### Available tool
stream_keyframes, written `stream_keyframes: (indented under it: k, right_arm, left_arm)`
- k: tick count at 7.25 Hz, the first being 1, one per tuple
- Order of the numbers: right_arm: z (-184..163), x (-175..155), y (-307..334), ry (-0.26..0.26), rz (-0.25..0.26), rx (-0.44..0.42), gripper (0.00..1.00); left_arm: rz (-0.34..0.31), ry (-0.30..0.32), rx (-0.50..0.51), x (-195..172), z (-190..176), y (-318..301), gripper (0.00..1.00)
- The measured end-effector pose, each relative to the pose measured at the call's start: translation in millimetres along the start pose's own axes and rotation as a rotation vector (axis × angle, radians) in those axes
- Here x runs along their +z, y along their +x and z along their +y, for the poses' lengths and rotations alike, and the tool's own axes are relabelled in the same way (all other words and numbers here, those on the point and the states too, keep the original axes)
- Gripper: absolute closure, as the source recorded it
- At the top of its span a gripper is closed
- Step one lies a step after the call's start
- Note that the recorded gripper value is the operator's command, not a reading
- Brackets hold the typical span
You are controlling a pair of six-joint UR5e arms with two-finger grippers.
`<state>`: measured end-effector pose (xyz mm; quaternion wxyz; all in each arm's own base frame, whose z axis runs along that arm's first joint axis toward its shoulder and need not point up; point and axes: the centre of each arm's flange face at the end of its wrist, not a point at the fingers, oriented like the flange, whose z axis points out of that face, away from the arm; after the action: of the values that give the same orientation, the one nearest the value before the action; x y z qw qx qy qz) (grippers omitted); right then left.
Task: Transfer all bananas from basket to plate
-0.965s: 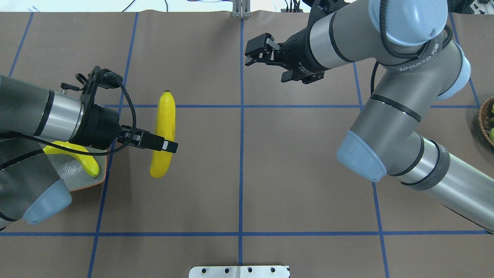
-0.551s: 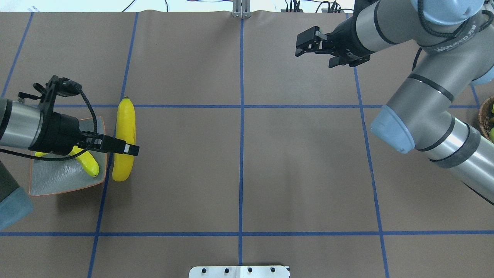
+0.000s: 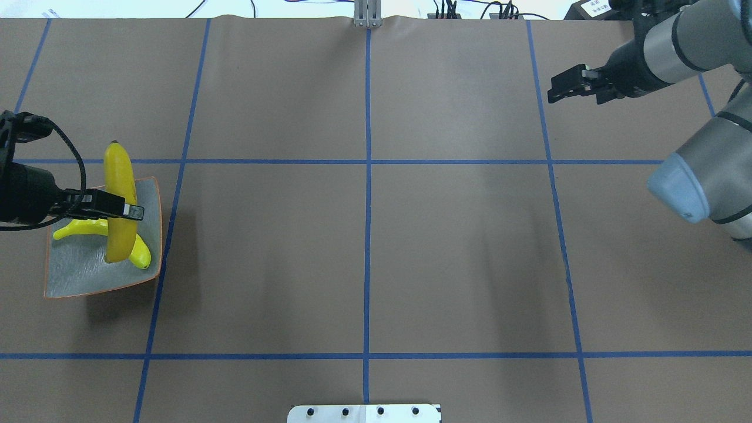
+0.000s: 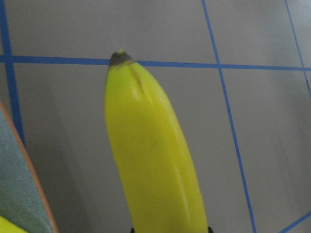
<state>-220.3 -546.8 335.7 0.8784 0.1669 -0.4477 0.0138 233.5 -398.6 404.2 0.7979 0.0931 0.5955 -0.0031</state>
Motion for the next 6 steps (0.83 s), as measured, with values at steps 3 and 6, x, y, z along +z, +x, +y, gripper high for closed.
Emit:
stream_keyframes:
  k: [3,6]
  right_arm:
    - [10.8,-12.7,112.7,-0.054,0.065,-0.162,0.0]
    - [16.8,-16.6,162.4,-0.082,0.083,-0.211,0.0]
  left_arm:
    - [-0.087,-0.005,-0.056,16.6,-3.1,-51.3,1.0]
    - [-0.144,-0.029,-0.066,16.8,13.0,-87.6,0.86]
